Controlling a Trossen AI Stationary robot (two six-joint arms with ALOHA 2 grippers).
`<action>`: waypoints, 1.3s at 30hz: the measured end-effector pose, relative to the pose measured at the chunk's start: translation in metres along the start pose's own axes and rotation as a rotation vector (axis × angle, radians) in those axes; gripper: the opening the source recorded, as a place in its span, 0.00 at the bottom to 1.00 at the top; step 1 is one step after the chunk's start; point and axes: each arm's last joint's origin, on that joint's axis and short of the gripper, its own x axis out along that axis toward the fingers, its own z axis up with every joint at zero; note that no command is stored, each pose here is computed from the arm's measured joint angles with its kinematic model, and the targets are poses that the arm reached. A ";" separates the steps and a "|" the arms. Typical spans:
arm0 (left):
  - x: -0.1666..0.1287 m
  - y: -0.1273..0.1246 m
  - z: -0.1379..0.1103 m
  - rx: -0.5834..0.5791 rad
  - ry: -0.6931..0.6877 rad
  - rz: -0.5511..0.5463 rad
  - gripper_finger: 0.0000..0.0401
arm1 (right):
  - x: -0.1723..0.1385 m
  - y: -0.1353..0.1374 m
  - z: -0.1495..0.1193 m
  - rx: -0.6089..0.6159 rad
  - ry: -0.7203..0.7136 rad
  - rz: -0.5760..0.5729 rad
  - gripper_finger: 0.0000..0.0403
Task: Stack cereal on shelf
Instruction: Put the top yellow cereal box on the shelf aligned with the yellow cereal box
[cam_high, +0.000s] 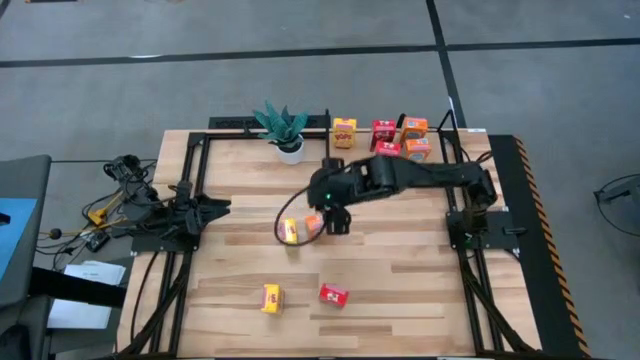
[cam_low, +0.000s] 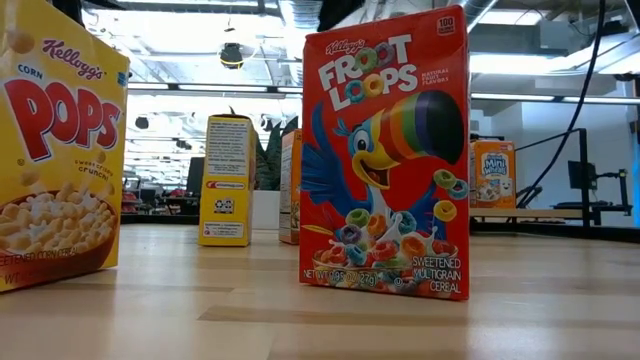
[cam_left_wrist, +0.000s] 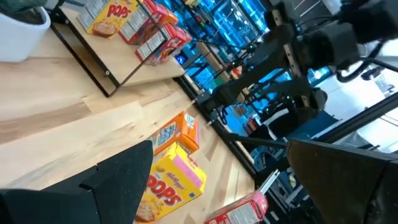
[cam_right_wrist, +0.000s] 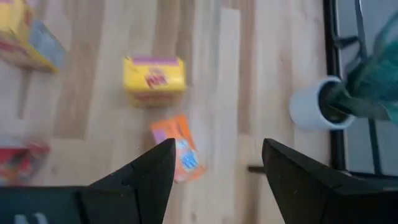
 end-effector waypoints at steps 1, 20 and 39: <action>0.000 0.000 0.000 0.006 0.002 0.003 0.90 | 0.001 -0.003 0.000 -0.002 -0.006 0.002 0.66; 0.000 0.009 -0.004 -0.024 -0.018 0.081 0.90 | 0.107 0.028 0.026 -0.224 -0.122 0.129 0.66; 0.048 -0.009 -0.067 0.326 0.227 0.275 0.90 | -0.013 -0.004 0.017 -0.008 -0.219 0.088 0.66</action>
